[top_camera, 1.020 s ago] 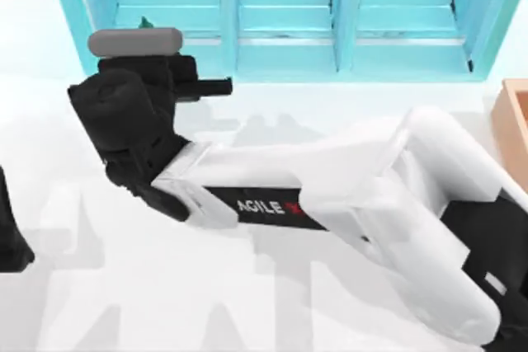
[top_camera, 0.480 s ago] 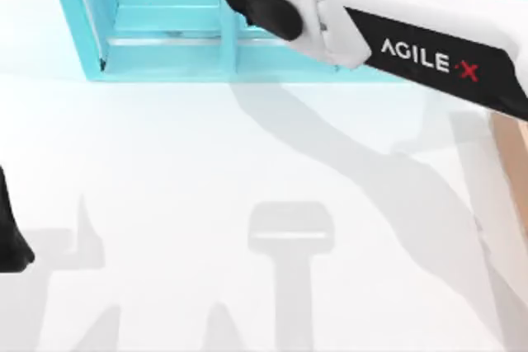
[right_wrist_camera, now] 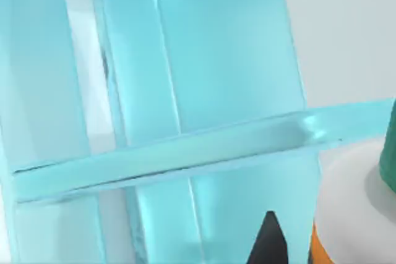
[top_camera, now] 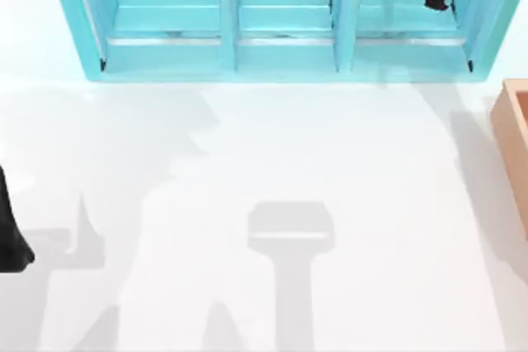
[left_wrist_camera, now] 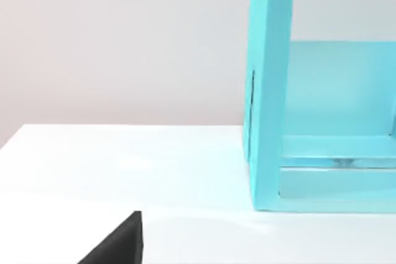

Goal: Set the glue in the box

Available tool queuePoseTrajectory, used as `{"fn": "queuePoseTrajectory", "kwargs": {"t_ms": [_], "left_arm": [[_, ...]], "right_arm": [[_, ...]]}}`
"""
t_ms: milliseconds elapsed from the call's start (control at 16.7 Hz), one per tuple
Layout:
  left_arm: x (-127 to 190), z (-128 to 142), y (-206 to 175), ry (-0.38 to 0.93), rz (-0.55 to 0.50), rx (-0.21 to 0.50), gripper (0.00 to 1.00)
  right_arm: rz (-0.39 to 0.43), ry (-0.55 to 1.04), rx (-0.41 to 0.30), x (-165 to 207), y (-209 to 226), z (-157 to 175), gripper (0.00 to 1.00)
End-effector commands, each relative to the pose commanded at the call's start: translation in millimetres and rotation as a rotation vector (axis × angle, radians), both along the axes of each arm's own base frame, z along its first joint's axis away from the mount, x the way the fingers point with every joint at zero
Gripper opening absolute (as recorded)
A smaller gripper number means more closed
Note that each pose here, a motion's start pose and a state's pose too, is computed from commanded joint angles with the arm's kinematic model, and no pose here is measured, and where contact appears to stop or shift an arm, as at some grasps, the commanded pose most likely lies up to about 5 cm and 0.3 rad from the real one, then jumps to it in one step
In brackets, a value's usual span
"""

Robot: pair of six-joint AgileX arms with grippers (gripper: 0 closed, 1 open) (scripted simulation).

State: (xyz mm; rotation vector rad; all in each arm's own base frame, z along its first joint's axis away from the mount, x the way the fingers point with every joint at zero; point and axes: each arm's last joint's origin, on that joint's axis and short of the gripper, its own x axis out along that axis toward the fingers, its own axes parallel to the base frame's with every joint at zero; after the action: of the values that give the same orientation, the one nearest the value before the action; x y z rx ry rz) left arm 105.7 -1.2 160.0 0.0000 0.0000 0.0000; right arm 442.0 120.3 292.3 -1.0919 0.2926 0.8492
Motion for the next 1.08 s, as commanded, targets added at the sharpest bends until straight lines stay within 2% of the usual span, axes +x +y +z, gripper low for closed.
{"fn": "queuePoseTrajectory", "kwargs": {"t_ms": [120, 180, 300, 420, 600, 780, 900, 1080], "left_arm": [[0, 0, 0, 0.0, 0.0, 0.0, 1.0], [0, 0, 0, 0.0, 0.0, 0.0, 1.0], [0, 0, 0, 0.0, 0.0, 0.0, 1.0], [0, 0, 0, 0.0, 0.0, 0.0, 1.0], [0, 0, 0, 0.0, 0.0, 0.0, 1.0], [0, 0, 0, 0.0, 0.0, 0.0, 1.0], [0, 0, 0, 0.0, 0.0, 0.0, 1.0], [0, 0, 0, 0.0, 0.0, 0.0, 1.0]], "right_arm": [[0.103, 0.136, -0.043, -7, -70, -25, 0.0], [0.146, 0.204, -0.03, -15, -104, -39, 0.0], [0.204, 0.329, 0.061, -40, -169, -72, 0.0], [0.218, 0.409, 0.223, -76, -226, -103, 0.0], [0.15, 0.43, 0.518, -138, -288, -142, 0.0], [0.012, 0.357, 0.776, -196, -323, -167, 0.0], [-0.087, 0.29, 0.897, -225, -337, -176, 0.0], [-0.191, 0.218, 0.992, -251, -346, -183, 0.0]]}}
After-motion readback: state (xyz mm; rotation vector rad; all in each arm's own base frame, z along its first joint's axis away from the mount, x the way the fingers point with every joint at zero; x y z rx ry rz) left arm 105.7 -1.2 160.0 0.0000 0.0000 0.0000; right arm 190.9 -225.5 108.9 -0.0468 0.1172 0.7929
